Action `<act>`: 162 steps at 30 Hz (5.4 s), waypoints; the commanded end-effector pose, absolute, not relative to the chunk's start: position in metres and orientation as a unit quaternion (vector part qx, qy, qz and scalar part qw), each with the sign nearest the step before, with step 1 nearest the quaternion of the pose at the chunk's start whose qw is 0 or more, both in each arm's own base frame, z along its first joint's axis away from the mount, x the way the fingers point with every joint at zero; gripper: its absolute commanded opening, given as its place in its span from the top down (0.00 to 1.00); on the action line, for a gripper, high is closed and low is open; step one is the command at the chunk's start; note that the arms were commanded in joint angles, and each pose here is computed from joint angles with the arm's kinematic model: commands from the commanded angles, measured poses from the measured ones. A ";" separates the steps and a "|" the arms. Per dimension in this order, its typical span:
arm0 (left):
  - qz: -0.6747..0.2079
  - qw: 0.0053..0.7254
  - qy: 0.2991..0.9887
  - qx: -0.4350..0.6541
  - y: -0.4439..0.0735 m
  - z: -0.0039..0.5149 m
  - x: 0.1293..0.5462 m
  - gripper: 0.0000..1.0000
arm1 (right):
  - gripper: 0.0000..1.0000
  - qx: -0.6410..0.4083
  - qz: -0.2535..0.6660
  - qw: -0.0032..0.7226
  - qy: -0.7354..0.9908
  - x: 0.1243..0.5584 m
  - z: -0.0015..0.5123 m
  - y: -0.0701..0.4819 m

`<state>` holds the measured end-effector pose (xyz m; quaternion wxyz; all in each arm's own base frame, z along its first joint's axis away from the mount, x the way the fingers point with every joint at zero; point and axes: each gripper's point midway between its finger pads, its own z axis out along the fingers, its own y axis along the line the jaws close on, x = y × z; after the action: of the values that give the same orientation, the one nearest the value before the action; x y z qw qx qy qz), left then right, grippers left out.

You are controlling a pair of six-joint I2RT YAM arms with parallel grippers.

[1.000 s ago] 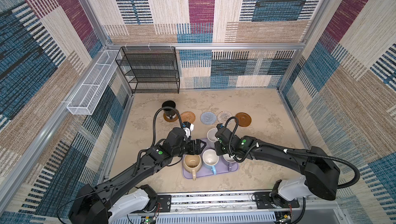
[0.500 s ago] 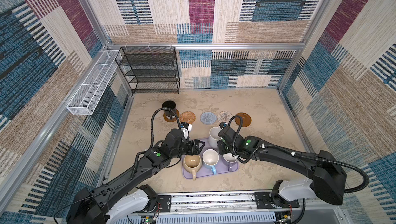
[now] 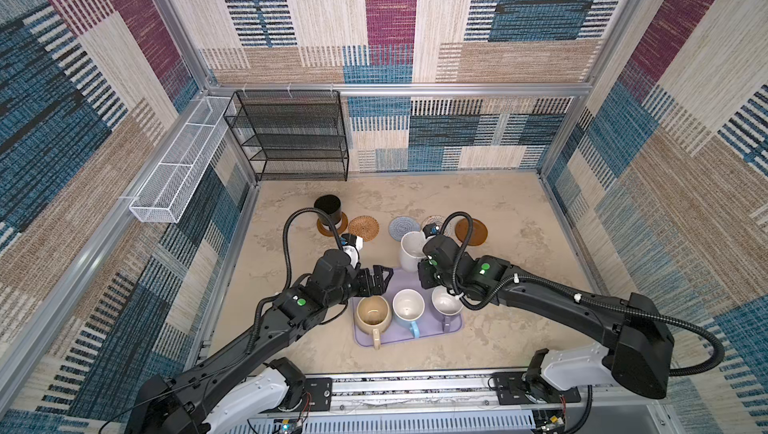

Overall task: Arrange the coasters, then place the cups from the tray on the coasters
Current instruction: 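Lift the speckled mug with the right gripper and carry it toward the wicker coaster, then lower the speckled mug onto the wicker coaster with the right gripper, then open and lift the right gripper while the left gripper moves toward the tray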

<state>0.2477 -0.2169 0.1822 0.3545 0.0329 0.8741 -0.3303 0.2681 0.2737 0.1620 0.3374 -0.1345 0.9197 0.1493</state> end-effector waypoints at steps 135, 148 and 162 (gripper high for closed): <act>-0.279 0.419 0.855 -0.120 -0.108 0.176 0.302 0.04 | 0.36 -0.054 0.147 0.357 0.921 0.440 0.120 0.439; -0.346 0.404 0.842 -0.090 -0.131 0.188 0.295 0.01 | 0.00 -0.016 0.127 0.416 0.900 0.411 0.173 0.380; -0.345 0.375 0.858 -0.072 -0.159 0.200 0.273 0.03 | 0.00 -0.030 0.155 0.477 0.865 0.352 0.208 0.304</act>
<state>0.2789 -0.1561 0.2020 0.3827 -0.0730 0.8444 -0.3675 0.3541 0.3063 0.1865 0.4381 -0.0274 0.8896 0.1259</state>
